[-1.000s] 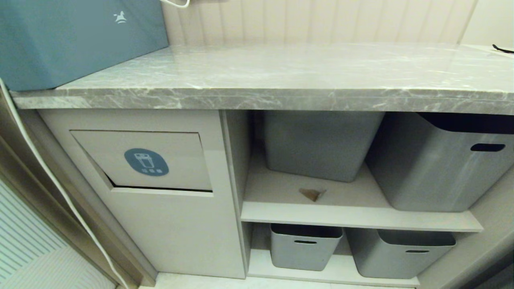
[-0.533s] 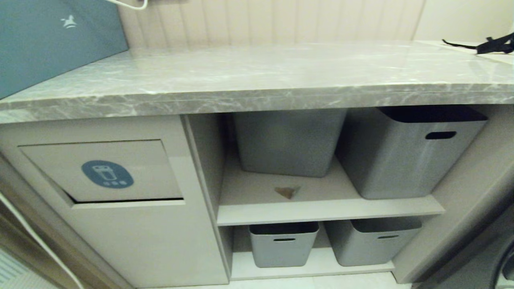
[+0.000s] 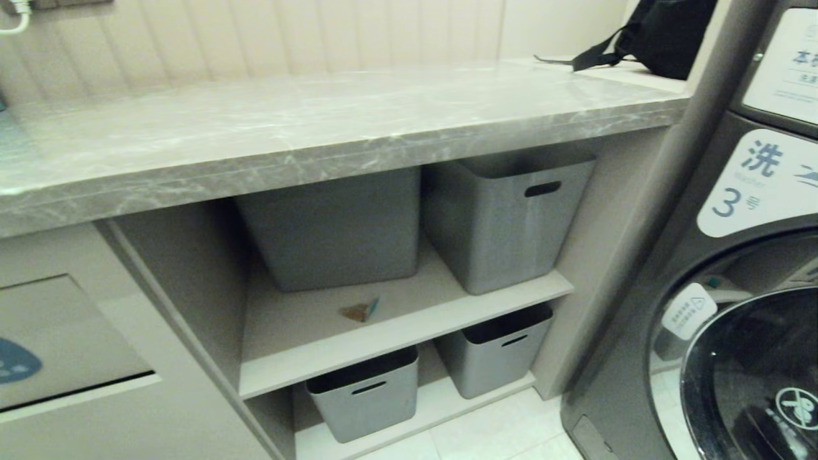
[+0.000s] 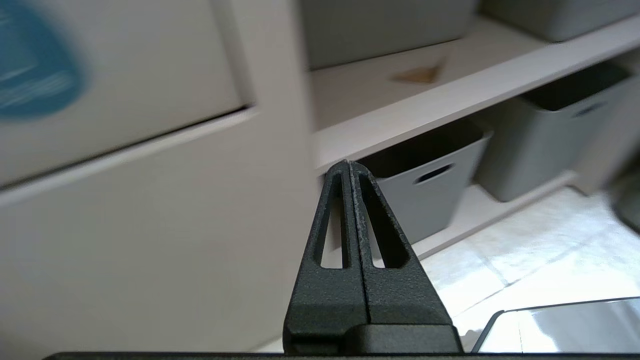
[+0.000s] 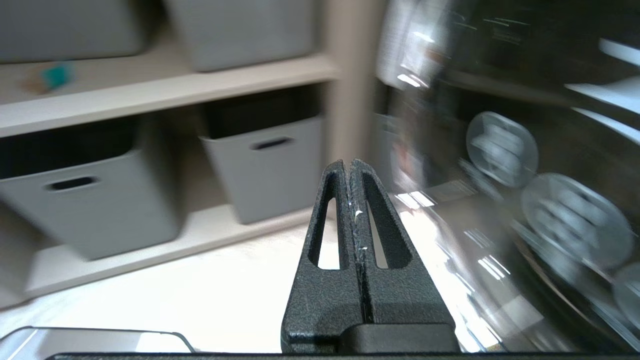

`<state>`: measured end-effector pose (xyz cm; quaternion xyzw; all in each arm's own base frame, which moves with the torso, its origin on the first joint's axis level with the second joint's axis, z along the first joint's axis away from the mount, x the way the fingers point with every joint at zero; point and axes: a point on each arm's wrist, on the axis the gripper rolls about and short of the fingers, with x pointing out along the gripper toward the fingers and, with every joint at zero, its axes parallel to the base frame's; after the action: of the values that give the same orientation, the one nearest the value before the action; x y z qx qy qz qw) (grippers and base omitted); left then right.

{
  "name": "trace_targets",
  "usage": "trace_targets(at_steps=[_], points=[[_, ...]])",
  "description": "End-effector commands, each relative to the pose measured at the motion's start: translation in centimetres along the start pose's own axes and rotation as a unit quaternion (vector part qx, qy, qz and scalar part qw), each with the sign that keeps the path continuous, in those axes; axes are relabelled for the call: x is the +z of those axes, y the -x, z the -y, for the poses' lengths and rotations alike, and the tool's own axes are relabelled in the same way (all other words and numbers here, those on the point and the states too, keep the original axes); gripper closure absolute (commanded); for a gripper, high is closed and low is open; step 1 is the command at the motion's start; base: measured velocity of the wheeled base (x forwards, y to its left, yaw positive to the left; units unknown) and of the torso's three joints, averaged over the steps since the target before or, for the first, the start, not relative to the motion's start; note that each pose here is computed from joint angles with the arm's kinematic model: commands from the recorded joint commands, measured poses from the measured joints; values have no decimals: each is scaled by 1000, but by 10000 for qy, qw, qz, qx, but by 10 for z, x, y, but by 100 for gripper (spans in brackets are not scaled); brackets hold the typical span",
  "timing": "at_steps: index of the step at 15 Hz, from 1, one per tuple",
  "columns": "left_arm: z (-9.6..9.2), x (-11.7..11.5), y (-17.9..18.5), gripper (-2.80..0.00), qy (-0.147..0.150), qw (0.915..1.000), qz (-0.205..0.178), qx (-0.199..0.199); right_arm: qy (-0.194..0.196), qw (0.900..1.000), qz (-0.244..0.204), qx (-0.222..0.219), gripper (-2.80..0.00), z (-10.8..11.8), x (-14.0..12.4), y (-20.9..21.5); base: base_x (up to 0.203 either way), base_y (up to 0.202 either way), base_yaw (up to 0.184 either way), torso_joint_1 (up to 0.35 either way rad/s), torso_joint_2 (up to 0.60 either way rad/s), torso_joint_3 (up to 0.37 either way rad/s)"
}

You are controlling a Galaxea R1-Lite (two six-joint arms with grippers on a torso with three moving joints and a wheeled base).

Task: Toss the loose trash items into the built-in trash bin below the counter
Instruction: Pick up the garbage

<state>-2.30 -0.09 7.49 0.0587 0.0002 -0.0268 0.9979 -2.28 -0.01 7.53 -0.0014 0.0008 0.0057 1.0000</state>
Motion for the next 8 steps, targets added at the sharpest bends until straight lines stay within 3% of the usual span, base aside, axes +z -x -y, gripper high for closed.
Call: trace_targets(at_steps=[1,4,8], points=[[0,0,0,0,-2,10000,-5,-2,2,10000,9,5,0,0,0,0,-3,4,-175,3,4,-2],[0,0,0,0,5,10000,-4,-9,2,10000,9,5,0,0,0,0,1,7,-137,4,2,2],[0,0,0,0,-3,10000,5,-16,2,10000,9,5,0,0,0,0,0,0,0,0,0,0]])
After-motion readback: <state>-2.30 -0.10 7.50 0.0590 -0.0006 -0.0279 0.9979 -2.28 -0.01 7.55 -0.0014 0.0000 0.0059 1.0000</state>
